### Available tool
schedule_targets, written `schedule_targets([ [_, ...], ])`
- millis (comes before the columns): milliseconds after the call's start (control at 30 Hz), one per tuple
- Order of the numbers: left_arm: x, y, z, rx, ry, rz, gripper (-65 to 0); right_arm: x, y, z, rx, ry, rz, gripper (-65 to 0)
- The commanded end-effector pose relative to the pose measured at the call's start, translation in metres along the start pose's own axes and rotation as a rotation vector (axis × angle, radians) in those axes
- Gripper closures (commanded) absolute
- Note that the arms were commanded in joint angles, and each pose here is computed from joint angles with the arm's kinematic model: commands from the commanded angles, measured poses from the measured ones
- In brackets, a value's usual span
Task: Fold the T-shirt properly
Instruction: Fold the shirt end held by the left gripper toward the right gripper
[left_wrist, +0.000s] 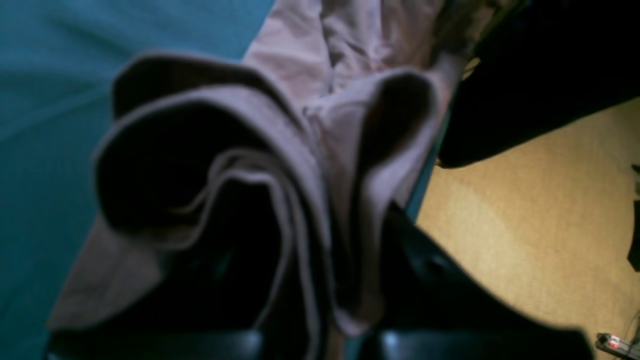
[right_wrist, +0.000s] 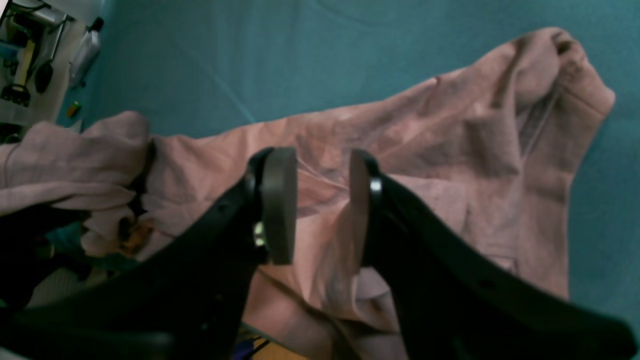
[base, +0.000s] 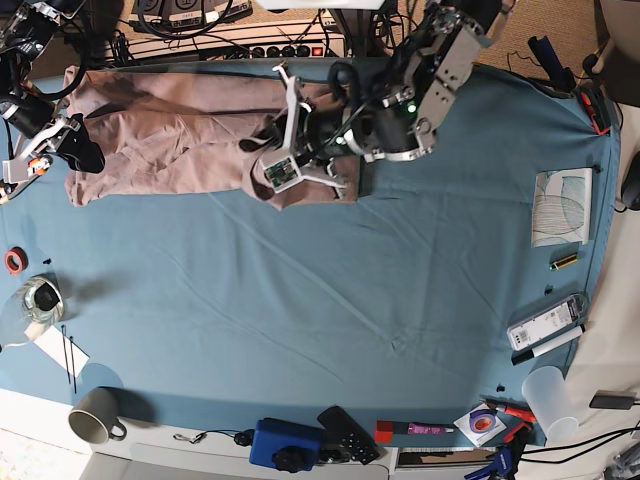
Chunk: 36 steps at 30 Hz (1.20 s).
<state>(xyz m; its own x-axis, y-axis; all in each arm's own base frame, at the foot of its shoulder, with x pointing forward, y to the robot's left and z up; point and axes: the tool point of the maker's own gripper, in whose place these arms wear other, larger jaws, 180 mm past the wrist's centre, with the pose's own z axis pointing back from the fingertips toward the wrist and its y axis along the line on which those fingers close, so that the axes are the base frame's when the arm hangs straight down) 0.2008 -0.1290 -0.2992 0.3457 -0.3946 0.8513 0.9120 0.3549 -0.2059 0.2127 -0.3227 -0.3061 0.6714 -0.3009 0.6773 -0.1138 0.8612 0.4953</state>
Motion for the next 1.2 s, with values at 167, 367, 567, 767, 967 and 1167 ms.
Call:
schedule_targets([
  [167, 0.022, -0.009, 0.002, -0.038, -0.091, -0.042, -8.2, 0.018, 0.002, 0.006, 0.004, -0.041, 0.035, -18.6],
  [367, 0.022, -0.005, 0.002, -0.01, -0.099, 0.013, -41.5, 0.018, 0.002, 0.006, 0.004, -0.041, 0.036, -18.6],
  [567, 0.03, -0.006, 0.008, 0.001, -0.114, -0.003, -41.5, 0.018, 0.002, 0.006, 0.004, -0.042, 0.036, -18.6],
  [767, 0.038, -0.003, 0.019, 0.036, -0.111, -0.019, -41.4, 0.018, 0.002, 0.006, 0.004, -0.042, 0.036, -18.6],
  [967, 0.028, 0.034, 0.032, 0.184, -0.097, 0.092, -23.4, 0.018, 0.003, 0.006, 0.005, -0.042, 0.036, -18.6],
  [1167, 0.01, 0.053, 0.041, 0.258, -0.022, 0.154, -1.3, 0.018, 0.002, 0.006, 0.004, -0.043, 0.036, -18.4],
])
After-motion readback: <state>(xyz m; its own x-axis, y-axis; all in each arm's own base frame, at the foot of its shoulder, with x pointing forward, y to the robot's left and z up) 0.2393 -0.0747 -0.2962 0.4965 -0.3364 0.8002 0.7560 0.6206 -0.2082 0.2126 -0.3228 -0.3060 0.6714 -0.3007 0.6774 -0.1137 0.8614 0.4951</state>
